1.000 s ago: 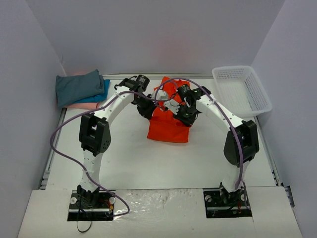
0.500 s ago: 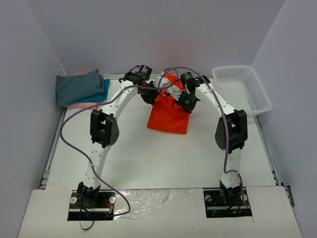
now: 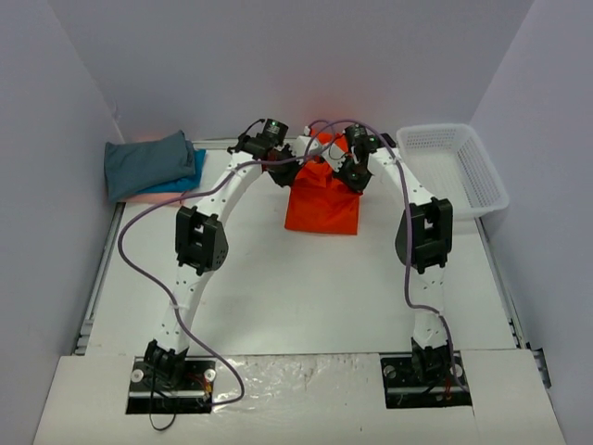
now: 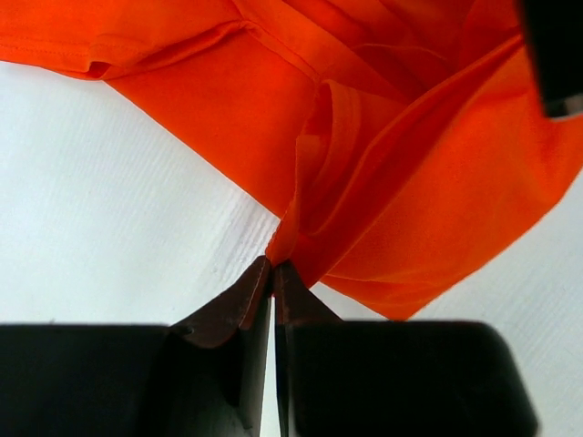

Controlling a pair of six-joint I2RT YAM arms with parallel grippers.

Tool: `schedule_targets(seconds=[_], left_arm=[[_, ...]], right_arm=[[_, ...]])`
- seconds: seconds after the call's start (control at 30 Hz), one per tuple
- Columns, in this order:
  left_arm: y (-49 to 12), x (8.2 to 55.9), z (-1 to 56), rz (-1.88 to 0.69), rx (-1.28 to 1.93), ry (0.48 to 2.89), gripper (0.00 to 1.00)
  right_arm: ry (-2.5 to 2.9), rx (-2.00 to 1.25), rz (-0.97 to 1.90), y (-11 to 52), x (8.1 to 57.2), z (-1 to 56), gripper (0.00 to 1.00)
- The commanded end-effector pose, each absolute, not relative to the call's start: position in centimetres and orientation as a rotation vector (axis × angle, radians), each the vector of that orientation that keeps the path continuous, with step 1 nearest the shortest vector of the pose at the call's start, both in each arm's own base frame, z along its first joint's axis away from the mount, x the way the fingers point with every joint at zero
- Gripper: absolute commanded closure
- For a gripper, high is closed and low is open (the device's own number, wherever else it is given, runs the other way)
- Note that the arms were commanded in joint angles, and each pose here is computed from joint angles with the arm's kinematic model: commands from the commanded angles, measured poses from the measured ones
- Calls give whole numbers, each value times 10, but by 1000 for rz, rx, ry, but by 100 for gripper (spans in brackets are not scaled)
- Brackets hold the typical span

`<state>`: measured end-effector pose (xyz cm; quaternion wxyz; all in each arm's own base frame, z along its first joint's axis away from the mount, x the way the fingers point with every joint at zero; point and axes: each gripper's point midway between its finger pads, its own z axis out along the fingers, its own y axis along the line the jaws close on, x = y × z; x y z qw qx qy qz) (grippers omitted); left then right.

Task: Fold and stack the t-shirts
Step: Fold the folded rectangular tshirt in 1/3 of the way, then grab one side of the 2/3 rectangular tshirt with both arms

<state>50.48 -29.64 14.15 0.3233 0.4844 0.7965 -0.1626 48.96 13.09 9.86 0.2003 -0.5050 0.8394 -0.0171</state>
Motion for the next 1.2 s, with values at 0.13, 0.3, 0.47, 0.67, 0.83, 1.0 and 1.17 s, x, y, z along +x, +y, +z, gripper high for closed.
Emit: schedule_targets(seconds=[0.13, 0.3, 0.47, 0.67, 0.83, 1.0, 1.17], left_arm=[[-321, 523, 121, -388, 1311, 2013, 79], [-327, 536, 109, -340, 1330, 1984, 54], [-328, 539, 137, -322, 1288, 1942, 50], [-310, 533, 193, -238, 1229, 1899, 49], [-291, 500, 207, -243, 1269, 1902, 49], [-284, 452, 186, -306, 1421, 1875, 49], [-278, 421, 133, -312, 1493, 1881, 49]], right_arm=[[2369, -1204, -176, 114, 540, 81, 82], [2371, -1141, -238, 111, 557, 69, 38], [2322, -1087, -252, 112, 565, 86, 36], [2197, -951, -257, 115, 569, 148, 30], [2131, -909, -215, 116, 543, 189, 22], [2142, -949, -91, 119, 487, 196, 25], [2169, -928, -32, 111, 446, 198, 26]])
